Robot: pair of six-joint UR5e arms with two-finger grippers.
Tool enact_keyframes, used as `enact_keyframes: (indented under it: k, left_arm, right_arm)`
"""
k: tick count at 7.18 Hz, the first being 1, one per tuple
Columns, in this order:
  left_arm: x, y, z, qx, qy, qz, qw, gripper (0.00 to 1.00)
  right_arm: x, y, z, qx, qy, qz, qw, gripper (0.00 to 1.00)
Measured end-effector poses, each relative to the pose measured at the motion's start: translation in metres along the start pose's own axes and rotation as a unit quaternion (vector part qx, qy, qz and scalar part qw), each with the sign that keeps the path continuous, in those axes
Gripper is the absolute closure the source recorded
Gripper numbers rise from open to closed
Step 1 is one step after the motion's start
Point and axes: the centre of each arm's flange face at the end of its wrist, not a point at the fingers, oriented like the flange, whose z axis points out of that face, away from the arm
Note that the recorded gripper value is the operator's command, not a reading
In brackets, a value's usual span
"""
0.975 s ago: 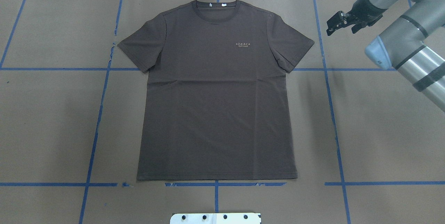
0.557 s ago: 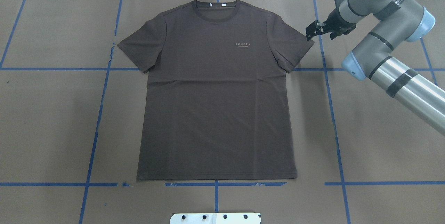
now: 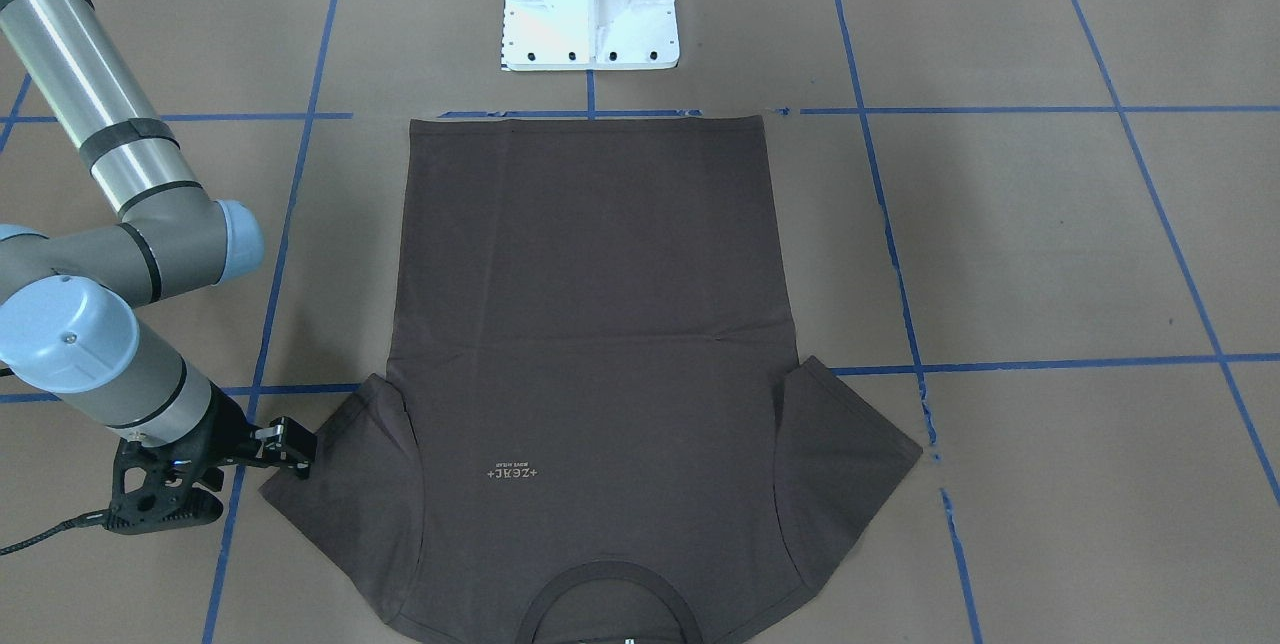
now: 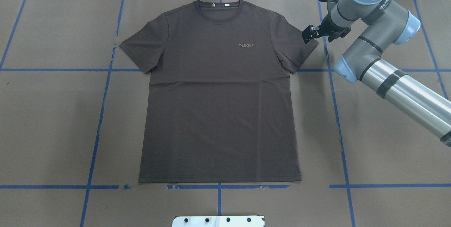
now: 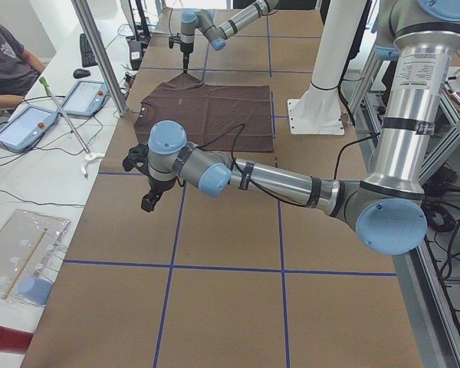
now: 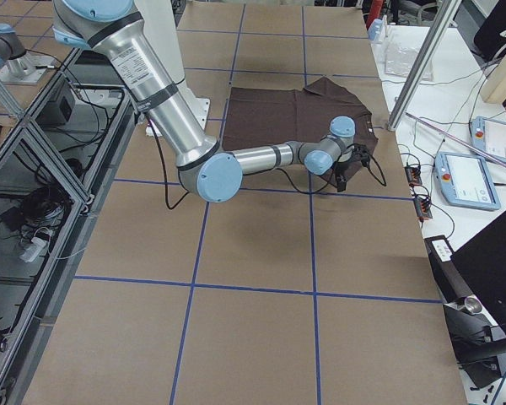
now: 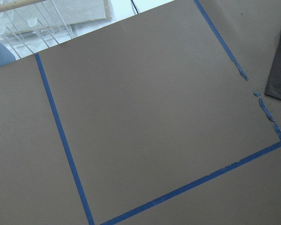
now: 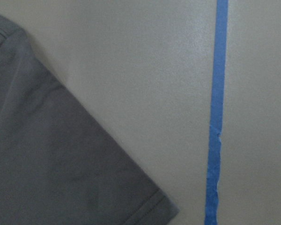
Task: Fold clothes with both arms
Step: 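Move the right gripper toward the sleeve nearest it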
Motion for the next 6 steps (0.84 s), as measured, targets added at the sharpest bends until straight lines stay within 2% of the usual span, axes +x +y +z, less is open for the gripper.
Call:
enact_keyframes:
  k: [1,2,5,6]
  left_arm:
    - [0.001,0.0,0.001,-0.001,0.01,-0.001,0.9999,0.0]
    - [0.003,0.001,0.001,-0.002,0.017,-0.001,0.9999,0.0]
    - [0.004,-0.001,0.0,-0.001,0.021,-0.001,0.9998,0.0]
    - [0.005,-0.003,0.0,-0.001,0.021,-0.001,0.9998,0.0]
  right_arm:
    - [-0.004,-0.006,0.004,0.0,0.006,0.002,1.0,0.02]
    - [-0.005,-0.009,0.007,0.001,0.012,0.003,0.9999,0.12]
    - [-0.005,-0.007,0.014,-0.004,0.017,0.005,0.9998,0.13]
    - [-0.003,-0.006,0.015,-0.006,0.016,0.006,0.9998,0.18]
